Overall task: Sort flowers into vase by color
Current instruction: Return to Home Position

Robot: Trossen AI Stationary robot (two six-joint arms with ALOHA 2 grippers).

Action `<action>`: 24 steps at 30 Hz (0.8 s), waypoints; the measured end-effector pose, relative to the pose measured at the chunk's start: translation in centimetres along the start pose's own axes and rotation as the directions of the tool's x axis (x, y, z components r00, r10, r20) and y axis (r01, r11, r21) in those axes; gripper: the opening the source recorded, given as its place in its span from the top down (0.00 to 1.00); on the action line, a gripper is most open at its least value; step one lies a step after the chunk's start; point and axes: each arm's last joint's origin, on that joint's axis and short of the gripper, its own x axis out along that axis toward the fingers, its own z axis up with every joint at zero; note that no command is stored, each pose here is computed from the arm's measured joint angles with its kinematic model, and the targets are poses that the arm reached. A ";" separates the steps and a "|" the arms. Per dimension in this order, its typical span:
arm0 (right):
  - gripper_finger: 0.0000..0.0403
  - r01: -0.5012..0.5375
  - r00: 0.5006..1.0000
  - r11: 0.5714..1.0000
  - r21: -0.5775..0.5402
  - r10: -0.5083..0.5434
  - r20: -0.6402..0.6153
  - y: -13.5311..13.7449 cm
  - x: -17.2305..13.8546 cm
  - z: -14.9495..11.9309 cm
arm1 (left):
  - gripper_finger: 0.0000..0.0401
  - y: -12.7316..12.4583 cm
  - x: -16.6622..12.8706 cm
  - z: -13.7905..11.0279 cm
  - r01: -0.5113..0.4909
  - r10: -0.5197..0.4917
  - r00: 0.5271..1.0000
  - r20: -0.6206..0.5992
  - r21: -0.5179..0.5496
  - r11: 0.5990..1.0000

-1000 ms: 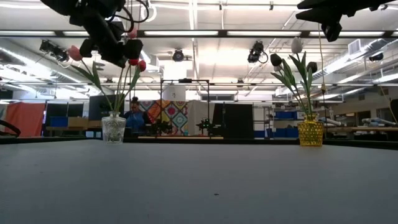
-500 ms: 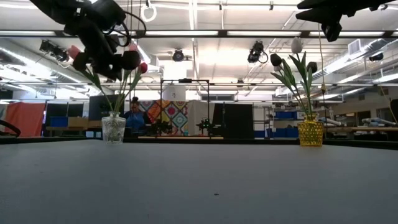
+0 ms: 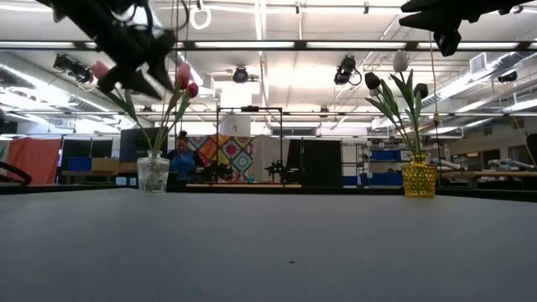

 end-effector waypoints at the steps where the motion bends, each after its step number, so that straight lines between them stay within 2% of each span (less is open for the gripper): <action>1: 0.72 0.000 1.000 1.000 0.000 0.000 0.000 0.0 0.0 0.0 | 0.54 -0.6 -0.5 0.0 0.079 -0.079 0.997 0.005 0.023 0.997; 3: 0.72 0.000 1.000 1.000 0.000 0.000 0.000 0.0 0.0 0.0 | 0.53 -2.3 -1.6 0.2 0.261 -0.265 0.963 0.041 0.086 0.962; 5: 0.72 0.000 1.000 1.000 0.000 0.000 0.000 0.0 0.0 0.0 | 0.53 -4.2 -2.6 0.3 0.425 -0.441 0.894 0.075 0.166 0.890; 7: 0.72 0.000 1.000 1.000 0.000 0.000 0.000 0.0 0.0 0.0 | 0.54 -5.9 -3.4 0.0 0.513 -0.547 0.832 0.094 0.247 0.822; 9: 0.72 0.000 1.000 1.000 0.000 0.000 0.000 0.0 0.0 0.0 | 0.56 -7.2 -3.9 -0.3 0.566 -0.614 0.781 0.112 0.289 0.772; 12: 0.72 0.000 1.000 1.000 0.000 0.000 0.000 0.0 0.0 0.0 | 0.60 -8.6 -4.4 -0.6 0.613 -0.675 0.727 0.126 0.326 0.720; 14: 0.72 0.000 1.000 1.000 0.000 0.000 0.000 0.0 0.0 0.0 | 0.62 -8.9 -4.6 -1.1 0.622 -0.690 0.717 0.098 0.355 0.698; 17: 0.72 0.000 1.000 1.000 0.000 0.000 0.000 0.0 0.0 0.0 | 0.64 -9.3 -4.7 -1.5 0.635 -0.700 0.710 0.082 0.356 0.686; 20: 0.72 0.000 1.000 1.000 0.000 0.000 0.000 0.0 0.0 0.0 | 0.64 -9.4 -4.8 -1.3 0.662 -0.708 0.699 0.104 0.281 0.695; 22: 0.72 0.000 1.000 1.000 0.000 0.000 0.000 0.0 0.0 0.0 | 0.64 -9.5 -4.5 -1.7 0.651 -0.708 0.702 0.075 0.335 0.681; 24: 0.72 0.000 1.000 1.000 0.000 0.000 0.000 0.0 0.0 0.0 | 0.64 -9.3 -4.0 -3.1 0.639 -0.716 0.698 0.032 0.423 0.642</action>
